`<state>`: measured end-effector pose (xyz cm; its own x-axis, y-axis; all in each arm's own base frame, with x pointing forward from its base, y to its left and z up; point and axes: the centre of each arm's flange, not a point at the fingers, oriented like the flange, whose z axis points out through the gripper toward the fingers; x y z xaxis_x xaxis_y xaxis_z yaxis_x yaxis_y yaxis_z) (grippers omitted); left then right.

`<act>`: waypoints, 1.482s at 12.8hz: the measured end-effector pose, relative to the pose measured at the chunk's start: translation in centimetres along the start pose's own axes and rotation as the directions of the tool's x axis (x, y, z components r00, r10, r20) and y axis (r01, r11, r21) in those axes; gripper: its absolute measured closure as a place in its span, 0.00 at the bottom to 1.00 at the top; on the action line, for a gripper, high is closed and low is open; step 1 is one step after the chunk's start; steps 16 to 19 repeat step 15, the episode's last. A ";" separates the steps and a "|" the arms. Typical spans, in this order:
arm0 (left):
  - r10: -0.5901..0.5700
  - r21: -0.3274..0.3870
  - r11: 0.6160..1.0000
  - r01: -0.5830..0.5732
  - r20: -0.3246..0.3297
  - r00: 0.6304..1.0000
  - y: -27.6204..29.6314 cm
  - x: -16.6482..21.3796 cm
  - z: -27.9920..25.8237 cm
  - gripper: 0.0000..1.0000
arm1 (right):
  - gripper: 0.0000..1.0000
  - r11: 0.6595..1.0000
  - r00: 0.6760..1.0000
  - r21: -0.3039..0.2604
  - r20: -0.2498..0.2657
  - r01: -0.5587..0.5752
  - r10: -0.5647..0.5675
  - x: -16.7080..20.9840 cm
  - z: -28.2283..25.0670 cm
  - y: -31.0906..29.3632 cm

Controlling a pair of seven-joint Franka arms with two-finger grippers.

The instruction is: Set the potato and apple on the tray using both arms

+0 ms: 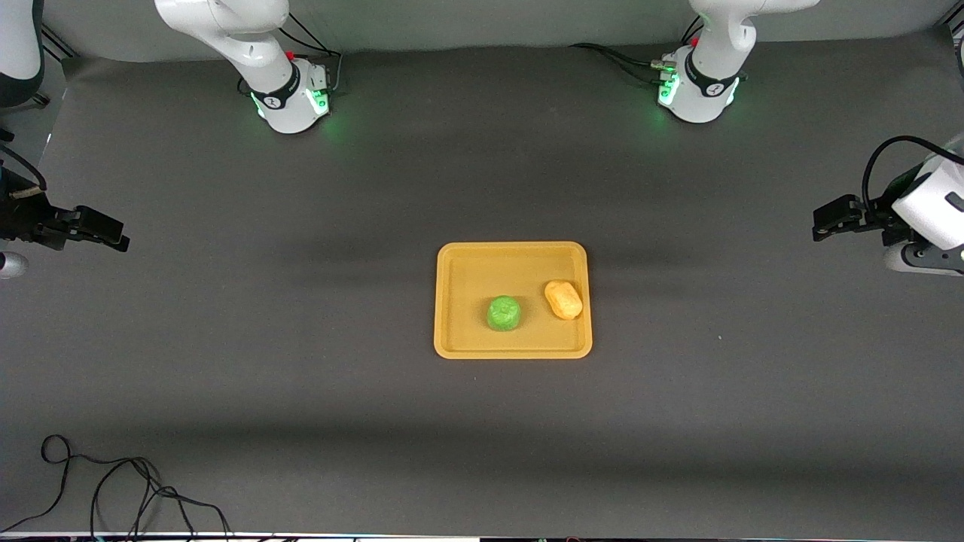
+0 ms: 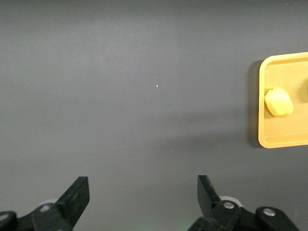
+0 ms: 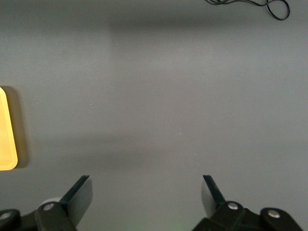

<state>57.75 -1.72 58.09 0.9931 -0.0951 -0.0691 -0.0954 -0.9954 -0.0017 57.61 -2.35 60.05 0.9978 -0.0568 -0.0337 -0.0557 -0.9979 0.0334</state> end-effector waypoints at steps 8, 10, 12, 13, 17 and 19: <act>0.009 0.000 1.000 -0.009 0.001 1.000 0.0 0.0 0.0 0.00 | 0.00 1.000 1.000 0.003 0.002 0.006 -0.006 0.0 0.1 -0.4; 0.010 0.000 1.000 -0.010 0.003 1.000 0.0 0.0 0.0 0.00 | 0.00 0.999 1.000 0.031 0.010 0.004 -0.005 0.0 0.4 -0.6; 0.010 0.000 1.000 -0.010 0.004 1.000 0.0 0.0 0.0 0.00 | 0.00 0.999 1.000 0.054 0.014 0.002 -0.003 0.0 0.6 -0.8; 0.010 0.000 1.000 -0.010 0.004 1.000 0.0 0.0 0.0 0.00 | 0.00 0.998 1.000 0.057 0.014 0.002 -0.003 0.0 0.6 -0.8; 0.011 0.000 1.000 -0.011 0.004 1.000 0.0 0.0 0.0 0.00 | 0.00 0.998 1.000 0.059 0.014 0.002 -0.003 0.0 0.6 -0.8; 0.011 0.000 1.000 -0.011 0.004 1.000 0.0 0.0 0.0 0.00 | 0.00 0.998 1.000 0.059 0.014 0.002 -0.003 0.0 0.6 -0.8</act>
